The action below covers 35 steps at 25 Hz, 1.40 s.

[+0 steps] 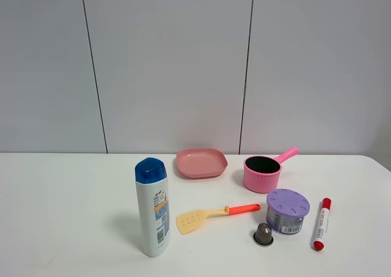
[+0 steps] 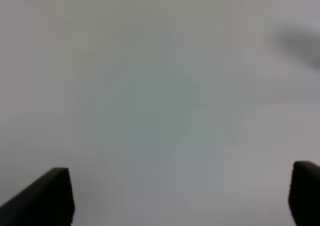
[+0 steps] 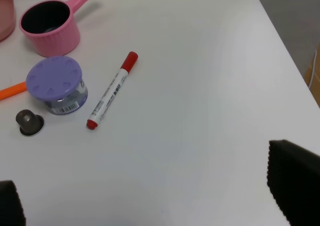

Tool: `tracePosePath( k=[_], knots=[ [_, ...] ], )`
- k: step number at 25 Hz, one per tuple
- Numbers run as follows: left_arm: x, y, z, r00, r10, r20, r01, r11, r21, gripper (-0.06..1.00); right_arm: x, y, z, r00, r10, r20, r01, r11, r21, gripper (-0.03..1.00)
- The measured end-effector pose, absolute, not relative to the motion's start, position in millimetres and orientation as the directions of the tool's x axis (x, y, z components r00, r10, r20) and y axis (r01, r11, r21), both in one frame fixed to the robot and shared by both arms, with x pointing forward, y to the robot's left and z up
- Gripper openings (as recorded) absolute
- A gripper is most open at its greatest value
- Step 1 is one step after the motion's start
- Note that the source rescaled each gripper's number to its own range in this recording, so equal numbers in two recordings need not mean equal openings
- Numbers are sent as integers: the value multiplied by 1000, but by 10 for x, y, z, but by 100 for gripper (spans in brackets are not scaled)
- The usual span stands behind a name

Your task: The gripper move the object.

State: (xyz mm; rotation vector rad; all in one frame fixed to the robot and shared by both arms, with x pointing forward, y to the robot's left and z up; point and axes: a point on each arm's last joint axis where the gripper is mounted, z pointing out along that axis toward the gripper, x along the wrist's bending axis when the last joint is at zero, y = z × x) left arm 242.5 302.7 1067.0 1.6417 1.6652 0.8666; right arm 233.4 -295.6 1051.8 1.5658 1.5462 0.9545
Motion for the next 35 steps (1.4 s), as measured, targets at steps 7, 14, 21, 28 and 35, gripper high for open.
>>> tracePosePath(
  k=[7,14,21,28,35],
  knots=[
    [2323,3001,10533,-10,999,-33,458,34,888,80,2334,-2956,10518,4,1000,15,461,-15,887,100],
    [2322,2995,10544,-3,999,-36,443,33,896,80,2334,-2956,10518,4,1000,15,461,-15,887,100],
    [2322,2993,10544,-13,999,-35,442,37,896,80,2334,-2956,10518,4,1000,15,461,-15,887,100],
    [2328,2963,10544,-149,989,-23,434,86,897,80,2334,-2956,10518,4,1000,15,461,-15,887,100],
    [2330,2952,10544,-136,991,-19,435,77,897,80,2334,-2956,10518,4,1000,15,461,-15,887,100]
  ],
)
